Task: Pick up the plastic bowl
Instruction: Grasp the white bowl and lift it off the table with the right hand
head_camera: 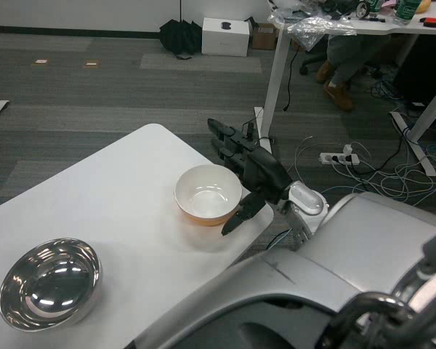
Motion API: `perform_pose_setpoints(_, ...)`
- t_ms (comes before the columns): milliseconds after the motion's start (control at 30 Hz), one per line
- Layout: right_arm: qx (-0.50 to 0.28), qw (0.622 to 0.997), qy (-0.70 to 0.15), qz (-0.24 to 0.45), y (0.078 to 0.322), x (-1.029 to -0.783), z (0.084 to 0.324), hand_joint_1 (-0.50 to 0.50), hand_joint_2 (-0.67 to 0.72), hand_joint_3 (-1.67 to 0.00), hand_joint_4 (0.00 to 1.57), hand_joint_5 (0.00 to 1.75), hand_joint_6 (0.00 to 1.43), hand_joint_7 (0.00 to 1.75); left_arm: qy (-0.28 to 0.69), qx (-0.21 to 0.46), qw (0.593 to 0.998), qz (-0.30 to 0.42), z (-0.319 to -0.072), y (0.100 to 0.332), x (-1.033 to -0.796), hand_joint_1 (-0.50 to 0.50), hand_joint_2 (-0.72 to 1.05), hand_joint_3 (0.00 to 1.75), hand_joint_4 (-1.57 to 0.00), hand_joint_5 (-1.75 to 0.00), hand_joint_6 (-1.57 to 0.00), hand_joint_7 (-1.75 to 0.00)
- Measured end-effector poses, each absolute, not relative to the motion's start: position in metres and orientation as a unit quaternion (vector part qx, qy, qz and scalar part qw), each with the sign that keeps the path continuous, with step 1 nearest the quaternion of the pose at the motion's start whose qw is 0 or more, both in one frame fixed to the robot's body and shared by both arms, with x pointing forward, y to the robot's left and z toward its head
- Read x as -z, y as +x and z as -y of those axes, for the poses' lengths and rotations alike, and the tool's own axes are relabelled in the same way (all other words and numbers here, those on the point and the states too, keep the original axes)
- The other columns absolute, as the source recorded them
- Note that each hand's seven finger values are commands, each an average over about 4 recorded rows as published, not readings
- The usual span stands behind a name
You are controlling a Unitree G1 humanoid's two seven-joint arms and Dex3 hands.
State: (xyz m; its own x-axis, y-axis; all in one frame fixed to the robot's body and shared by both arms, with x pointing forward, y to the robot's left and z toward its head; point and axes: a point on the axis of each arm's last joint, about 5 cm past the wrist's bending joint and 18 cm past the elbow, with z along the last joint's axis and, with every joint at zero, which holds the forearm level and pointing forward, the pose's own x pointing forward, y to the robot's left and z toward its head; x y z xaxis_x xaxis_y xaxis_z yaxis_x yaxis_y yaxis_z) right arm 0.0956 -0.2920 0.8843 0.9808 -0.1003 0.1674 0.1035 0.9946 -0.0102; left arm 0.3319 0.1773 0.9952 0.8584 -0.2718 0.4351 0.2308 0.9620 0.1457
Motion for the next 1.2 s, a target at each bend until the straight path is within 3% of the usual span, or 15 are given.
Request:
perform_pose_setpoints(500,0.048,0.997,-0.04,0.049,0.092,-0.88,0.292,-0.46,0.0,0.0,0.0,0.0,0.0,0.0,0.046,0.137,0.961,0.236,-0.175,0.332,-0.997,-0.5,1.05,0.09,0.0,0.0,0.0,0.0)
perform_pose_setpoints(833,0.033,0.997,-0.043,0.056,0.111,-0.868,0.283,-0.46,-0.03,0.0,0.0,0.0,0.0,0.0,0.045,0.138,0.96,0.238,-0.174,0.331,-0.997,-0.5,1.05,0.09,0.0,0.0,0.0,0.0)
perform_pose_setpoints(1200,0.04,0.994,-0.053,0.083,0.126,-0.862,0.277,-0.46,-0.26,-0.1,0.0,0.0,0.0,0.0,0.045,0.138,0.96,0.238,-0.174,0.331,-0.997,-0.5,1.05,0.09,0.0,0.0,0.0,0.0)
